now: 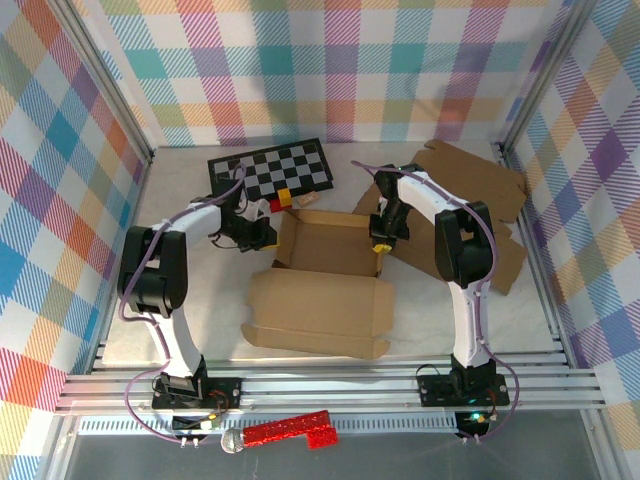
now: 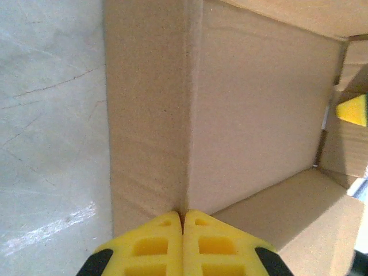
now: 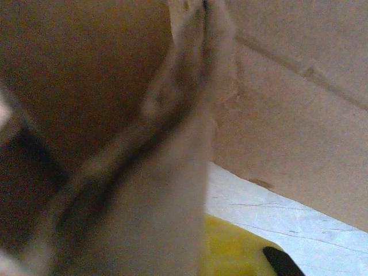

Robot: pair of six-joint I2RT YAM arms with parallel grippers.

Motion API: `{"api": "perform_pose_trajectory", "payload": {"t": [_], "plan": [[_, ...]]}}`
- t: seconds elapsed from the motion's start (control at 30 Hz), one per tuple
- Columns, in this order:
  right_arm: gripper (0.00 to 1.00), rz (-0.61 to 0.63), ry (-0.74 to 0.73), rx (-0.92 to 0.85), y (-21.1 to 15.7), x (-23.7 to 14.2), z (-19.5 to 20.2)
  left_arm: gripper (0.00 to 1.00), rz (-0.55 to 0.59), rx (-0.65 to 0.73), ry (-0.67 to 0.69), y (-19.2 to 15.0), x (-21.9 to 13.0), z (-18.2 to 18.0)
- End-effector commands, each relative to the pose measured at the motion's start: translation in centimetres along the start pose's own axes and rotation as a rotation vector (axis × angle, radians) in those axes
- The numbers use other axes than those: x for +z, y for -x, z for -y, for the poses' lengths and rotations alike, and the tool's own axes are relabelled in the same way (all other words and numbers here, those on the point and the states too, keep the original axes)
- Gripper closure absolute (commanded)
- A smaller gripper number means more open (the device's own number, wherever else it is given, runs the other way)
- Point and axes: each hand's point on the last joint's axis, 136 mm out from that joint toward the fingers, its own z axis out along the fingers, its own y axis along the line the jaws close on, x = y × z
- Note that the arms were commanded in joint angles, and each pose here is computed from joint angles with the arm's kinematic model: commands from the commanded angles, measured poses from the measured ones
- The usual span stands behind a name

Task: Fold the paper box

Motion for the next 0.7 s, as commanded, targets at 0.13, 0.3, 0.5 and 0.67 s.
{"api": "perform_pose_trajectory", "payload": {"t": [0.13,0.3,0.5,0.67], "plan": [[1.0,0.003,0.033,-0.033,0.1,-0.6,-1.8,1.0,-0.051,0.077,0.42,-2.4,-0.2,-3.8],[1.0,0.002,0.022,-0.038,0.0,-0.6,-1.8,1.0,-0.019,0.102,0.6,-2.0,-1.5,-4.8],[1.0,0.002,0.016,-0.04,-0.1,-0.6,-1.8,1.0,-0.015,0.181,0.733,-1.6,-2.4,-4.8],[1.0,0.002,0.016,-0.043,-0.1,-0.6,-1.9,1.0,0.01,0.248,0.789,-1.1,-2.5,-3.8]]}}
